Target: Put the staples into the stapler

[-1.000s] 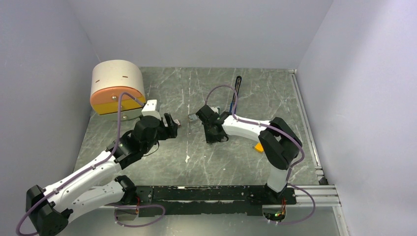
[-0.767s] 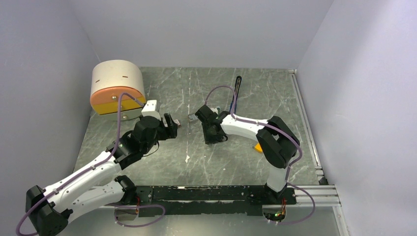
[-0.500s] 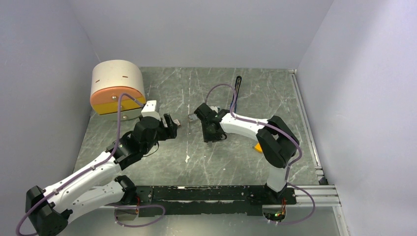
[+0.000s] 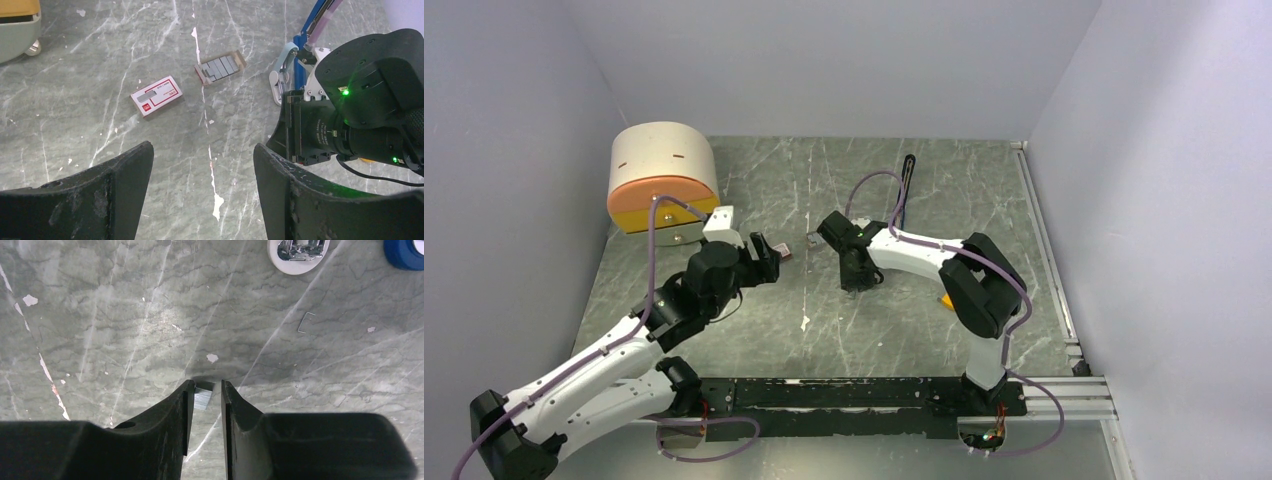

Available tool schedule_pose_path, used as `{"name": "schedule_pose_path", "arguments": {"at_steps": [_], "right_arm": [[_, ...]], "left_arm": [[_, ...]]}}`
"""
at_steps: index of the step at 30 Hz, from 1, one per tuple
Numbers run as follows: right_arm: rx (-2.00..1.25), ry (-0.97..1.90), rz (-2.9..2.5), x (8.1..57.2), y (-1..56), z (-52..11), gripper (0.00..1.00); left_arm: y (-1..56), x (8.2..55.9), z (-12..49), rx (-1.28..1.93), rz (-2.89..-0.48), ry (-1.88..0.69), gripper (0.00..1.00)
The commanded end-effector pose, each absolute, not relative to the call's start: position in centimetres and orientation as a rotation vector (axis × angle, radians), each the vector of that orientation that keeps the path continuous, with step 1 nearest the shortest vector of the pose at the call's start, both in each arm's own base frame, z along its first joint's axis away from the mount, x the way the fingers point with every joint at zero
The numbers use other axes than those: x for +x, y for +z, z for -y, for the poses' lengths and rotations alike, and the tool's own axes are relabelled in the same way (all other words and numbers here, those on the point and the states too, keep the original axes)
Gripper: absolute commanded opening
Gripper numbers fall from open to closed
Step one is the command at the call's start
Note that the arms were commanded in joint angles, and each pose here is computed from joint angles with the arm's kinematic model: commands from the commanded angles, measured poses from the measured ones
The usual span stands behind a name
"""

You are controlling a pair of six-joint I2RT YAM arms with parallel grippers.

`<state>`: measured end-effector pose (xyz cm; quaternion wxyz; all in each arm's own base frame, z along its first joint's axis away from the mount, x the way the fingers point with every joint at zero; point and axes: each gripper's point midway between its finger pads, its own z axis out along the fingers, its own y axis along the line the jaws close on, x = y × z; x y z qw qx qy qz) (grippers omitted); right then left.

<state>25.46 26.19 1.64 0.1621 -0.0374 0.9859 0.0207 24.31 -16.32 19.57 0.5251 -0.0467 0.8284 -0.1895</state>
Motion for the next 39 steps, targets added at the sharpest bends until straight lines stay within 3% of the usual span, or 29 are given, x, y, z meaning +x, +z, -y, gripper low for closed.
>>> {"name": "schedule_pose_path", "arguments": {"at_steps": [1,10,18,26,39], "right_arm": [[-0.082,0.053,-2.828,25.4,1.1,-26.6,0.30],[-0.054,0.087,-2.842,25.1,0.6,-26.9,0.29],[-0.172,0.138,-2.828,25.3,0.7,-27.6,0.22],[-0.217,0.035,-2.835,25.2,0.9,-26.2,0.38],[-0.137,0.028,-2.850,24.5,0.2,-26.8,0.33]], "left_arm": [[19.5,24.5,16.2,-0.127,-1.974,-0.442,0.78],[19.4,24.5,16.1,-0.125,-1.978,-0.437,0.78],[19.2,24.5,16.3,-0.118,-1.987,-0.435,0.78],[19.0,24.6,16.4,-0.115,-1.993,-0.432,0.78],[18.8,24.7,16.2,-0.119,-2.003,-0.410,0.78]]}}
